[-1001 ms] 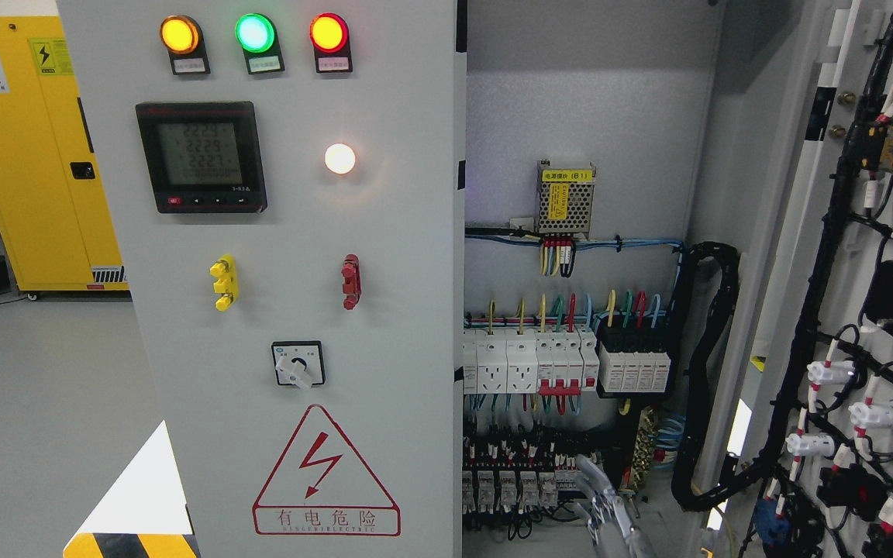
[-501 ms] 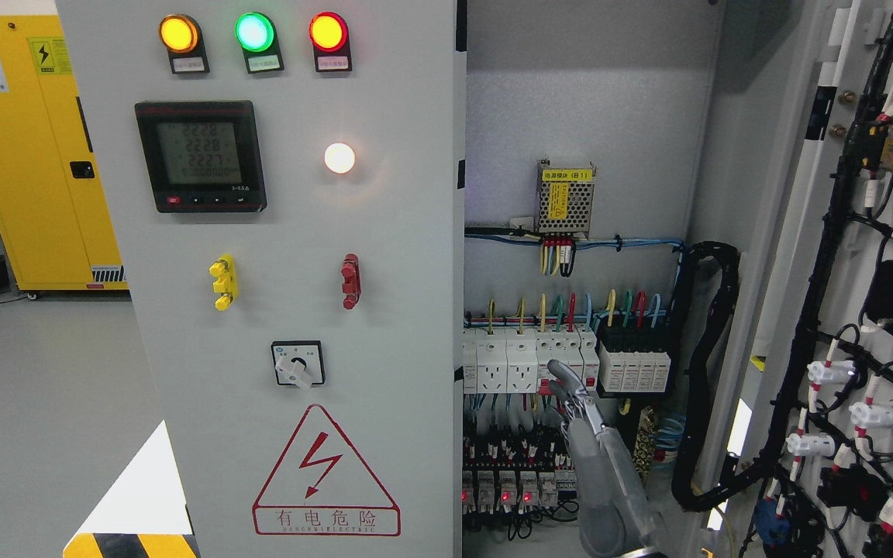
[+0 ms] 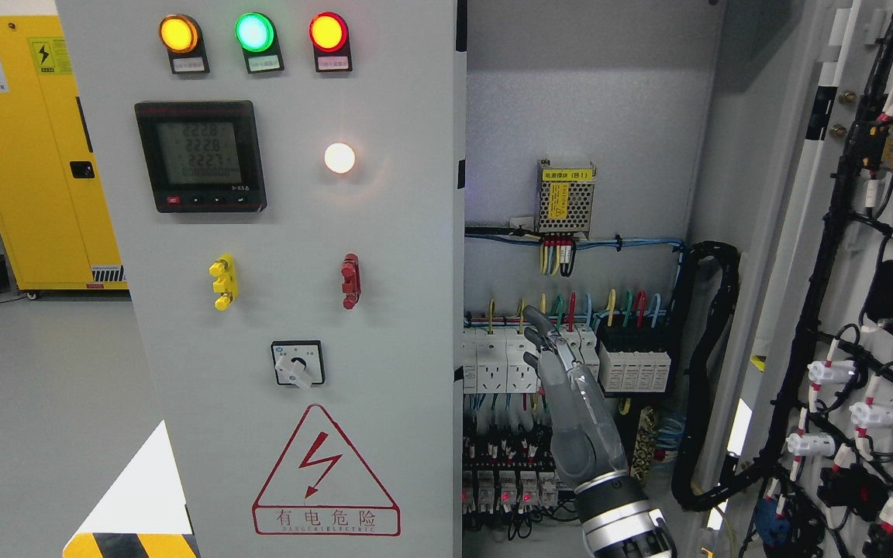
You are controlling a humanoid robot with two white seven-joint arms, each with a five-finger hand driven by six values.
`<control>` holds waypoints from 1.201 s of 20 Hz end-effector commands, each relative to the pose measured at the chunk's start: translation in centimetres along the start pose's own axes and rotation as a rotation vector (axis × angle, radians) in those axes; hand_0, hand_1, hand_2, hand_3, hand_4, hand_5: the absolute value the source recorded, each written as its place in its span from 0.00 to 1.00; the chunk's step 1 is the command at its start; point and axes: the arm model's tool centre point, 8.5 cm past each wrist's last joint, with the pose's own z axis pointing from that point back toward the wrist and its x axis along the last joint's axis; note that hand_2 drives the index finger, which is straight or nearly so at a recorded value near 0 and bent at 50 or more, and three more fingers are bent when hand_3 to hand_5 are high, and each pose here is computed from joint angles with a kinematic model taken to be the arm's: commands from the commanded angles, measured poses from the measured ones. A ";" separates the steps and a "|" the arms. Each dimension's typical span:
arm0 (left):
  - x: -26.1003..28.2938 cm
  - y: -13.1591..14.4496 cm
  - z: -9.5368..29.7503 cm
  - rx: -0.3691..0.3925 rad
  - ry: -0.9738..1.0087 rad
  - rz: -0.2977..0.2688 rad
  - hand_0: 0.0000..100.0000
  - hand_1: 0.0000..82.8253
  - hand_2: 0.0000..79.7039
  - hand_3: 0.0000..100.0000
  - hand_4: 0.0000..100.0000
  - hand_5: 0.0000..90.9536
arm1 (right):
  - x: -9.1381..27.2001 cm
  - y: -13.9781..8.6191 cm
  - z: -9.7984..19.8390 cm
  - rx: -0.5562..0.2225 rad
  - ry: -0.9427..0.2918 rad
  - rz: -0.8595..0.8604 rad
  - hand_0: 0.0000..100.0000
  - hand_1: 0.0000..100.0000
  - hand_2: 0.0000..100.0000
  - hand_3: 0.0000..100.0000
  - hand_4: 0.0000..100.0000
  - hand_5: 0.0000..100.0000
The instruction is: Open door with both hands
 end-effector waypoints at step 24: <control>-1.2 -0.8 0.2 -0.002 0.024 0.089 0.00 0.00 0.00 0.01 0.00 0.00 | -2.2 -1.0 -6.2 0.185 0.096 -0.272 0.22 0.05 0.00 0.00 0.00 0.00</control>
